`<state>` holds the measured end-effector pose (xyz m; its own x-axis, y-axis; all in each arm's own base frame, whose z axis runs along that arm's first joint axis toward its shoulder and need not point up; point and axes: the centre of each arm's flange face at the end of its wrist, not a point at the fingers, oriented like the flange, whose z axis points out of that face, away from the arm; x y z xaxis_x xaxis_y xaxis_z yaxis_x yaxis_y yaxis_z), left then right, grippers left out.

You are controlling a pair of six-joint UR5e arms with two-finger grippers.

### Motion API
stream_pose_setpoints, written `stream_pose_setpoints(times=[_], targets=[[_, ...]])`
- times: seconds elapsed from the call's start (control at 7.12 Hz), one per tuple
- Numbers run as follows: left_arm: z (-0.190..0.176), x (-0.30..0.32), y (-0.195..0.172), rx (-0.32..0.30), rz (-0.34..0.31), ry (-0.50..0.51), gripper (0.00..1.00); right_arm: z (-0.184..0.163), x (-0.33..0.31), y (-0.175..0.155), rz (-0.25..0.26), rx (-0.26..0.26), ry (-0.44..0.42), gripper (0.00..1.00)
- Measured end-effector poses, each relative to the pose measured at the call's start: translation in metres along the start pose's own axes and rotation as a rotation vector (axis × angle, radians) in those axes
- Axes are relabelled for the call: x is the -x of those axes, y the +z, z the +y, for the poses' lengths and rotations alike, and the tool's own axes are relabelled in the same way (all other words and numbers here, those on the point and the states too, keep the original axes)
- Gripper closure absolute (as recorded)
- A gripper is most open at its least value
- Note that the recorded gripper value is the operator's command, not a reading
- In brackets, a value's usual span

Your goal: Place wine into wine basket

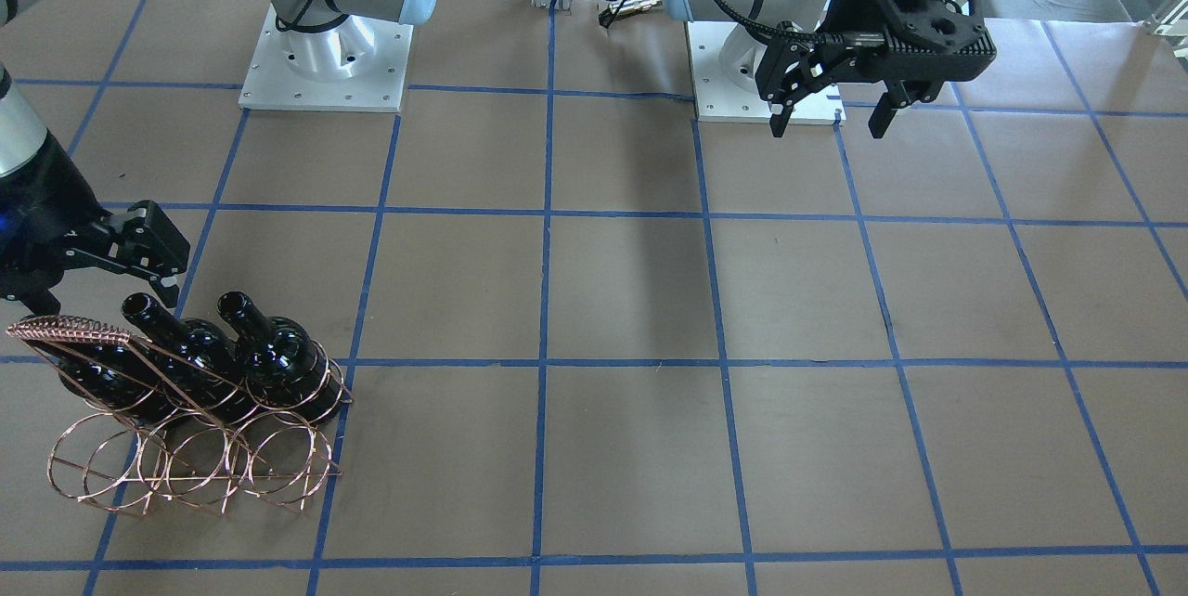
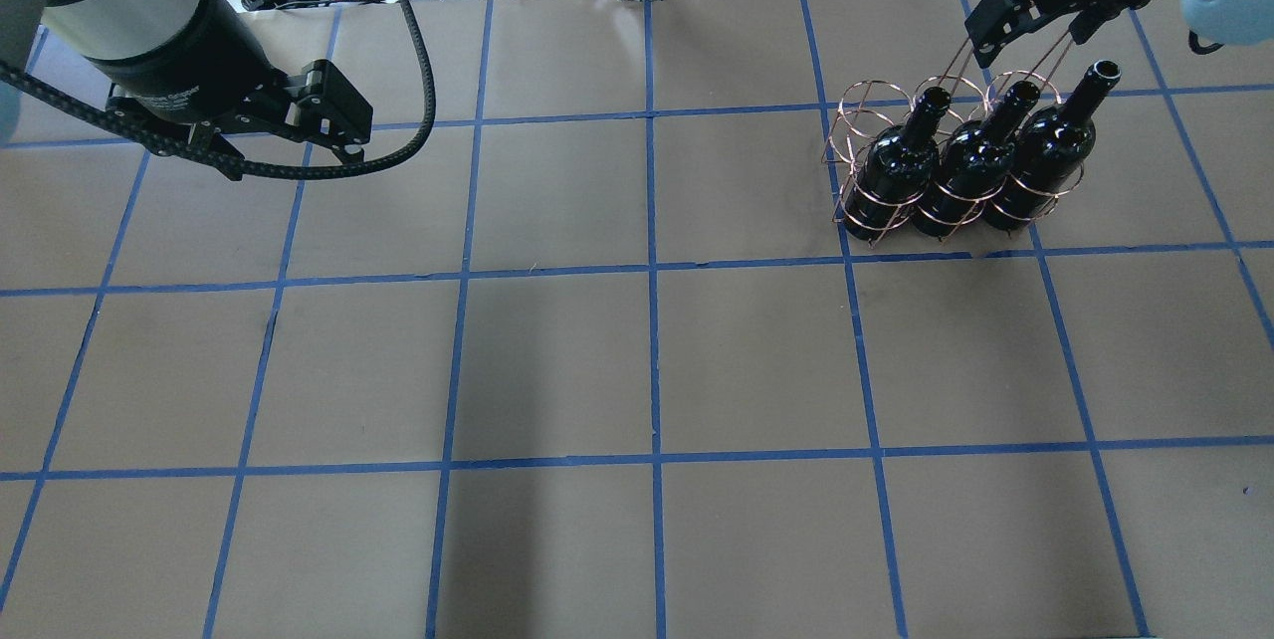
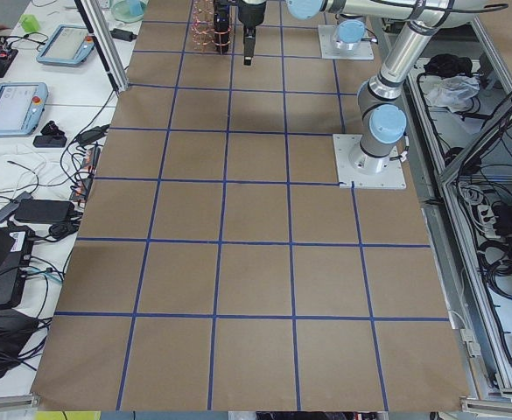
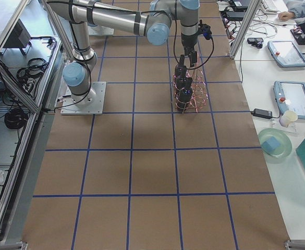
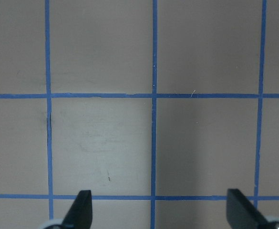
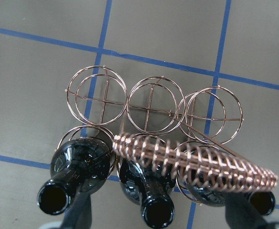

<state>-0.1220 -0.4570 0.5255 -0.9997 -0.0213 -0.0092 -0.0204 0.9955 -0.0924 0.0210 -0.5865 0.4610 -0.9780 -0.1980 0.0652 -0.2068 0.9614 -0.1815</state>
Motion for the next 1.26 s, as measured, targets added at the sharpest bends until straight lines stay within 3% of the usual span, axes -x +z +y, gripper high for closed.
stream_pose_setpoints(times=[0.28,0.42,0.7,1.26], targets=[[0.000,0.003,0.000,0.000,-0.019,0.000,0.00,0.012,0.011,-0.036,0.002,-0.026,-0.008,0.00],[0.000,0.004,0.000,0.000,-0.031,0.003,0.00,0.028,0.023,-0.063,-0.007,-0.005,-0.001,0.00],[0.000,0.005,0.000,0.000,-0.038,0.007,0.00,0.052,0.055,-0.100,-0.027,0.033,0.096,0.00],[0.000,0.005,-0.001,-0.003,-0.035,0.007,0.00,0.045,0.146,-0.092,0.000,0.077,0.197,0.00]])
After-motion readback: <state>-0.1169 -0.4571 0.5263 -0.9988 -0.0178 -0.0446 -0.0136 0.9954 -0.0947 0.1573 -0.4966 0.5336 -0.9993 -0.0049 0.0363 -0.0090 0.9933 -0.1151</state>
